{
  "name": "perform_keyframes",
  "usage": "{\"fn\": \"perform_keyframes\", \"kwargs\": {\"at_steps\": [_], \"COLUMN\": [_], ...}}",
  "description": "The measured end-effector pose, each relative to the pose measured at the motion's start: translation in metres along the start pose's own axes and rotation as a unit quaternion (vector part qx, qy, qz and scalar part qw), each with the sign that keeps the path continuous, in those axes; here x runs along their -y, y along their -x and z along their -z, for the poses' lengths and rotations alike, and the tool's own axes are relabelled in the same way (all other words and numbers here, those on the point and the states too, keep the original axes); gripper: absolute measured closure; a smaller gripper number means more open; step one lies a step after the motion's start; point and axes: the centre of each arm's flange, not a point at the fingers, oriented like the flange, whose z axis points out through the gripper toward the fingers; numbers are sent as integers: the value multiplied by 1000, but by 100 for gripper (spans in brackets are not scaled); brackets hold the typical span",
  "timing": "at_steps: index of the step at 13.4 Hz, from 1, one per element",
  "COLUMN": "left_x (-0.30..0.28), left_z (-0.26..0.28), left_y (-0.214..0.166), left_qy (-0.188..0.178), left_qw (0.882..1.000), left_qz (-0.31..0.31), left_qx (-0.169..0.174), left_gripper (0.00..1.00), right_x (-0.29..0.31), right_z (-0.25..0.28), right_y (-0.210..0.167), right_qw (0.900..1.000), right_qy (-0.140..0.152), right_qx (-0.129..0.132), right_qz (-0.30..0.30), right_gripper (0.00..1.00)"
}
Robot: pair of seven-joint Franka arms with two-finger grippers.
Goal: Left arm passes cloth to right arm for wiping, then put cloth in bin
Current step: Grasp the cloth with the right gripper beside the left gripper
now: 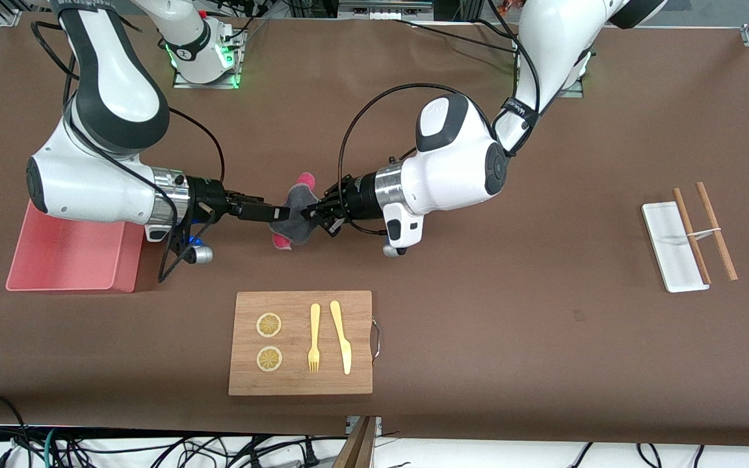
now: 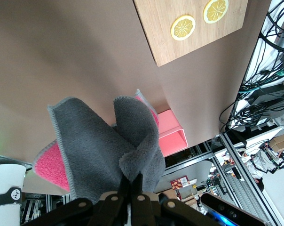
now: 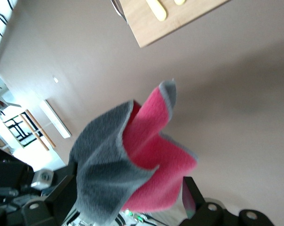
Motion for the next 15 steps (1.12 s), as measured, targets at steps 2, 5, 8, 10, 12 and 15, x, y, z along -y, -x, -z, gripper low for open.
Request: {"fn": "perform_keyframes", "kwargs": {"at_steps": [2,5,8,10,12,15], "left_x": [0,0,0,0,0,0], "left_z": [0,0,-1,-1,-1,-1], "left_y": [0,-1,-1,-1,-1,-1], "left_qy": [0,0,0,0,0,-1], "left_qw": [1000,1000,1000,1000,1000,1000], "left_qz": [0,0,0,0,0,0], "left_qx": [0,0,0,0,0,0], "left_gripper": [96,96,96,96,96,96], "right_x": [-2,-10,-15,-13,-9,-8], "right_z": [-2,-9,-17,-17,-13,-12], "right_y": [-2,-6,-6,-5,-1,1], "right_qw": [1000,1000,998,997,997,997], "right_qy": [-4,-24,-52,-64,-70,-71], "right_qx": [-6,-10,3,6,6,8], "right_qz": [6,16,33,32,34,37], "right_gripper": [1,1,1,1,5,30]}}
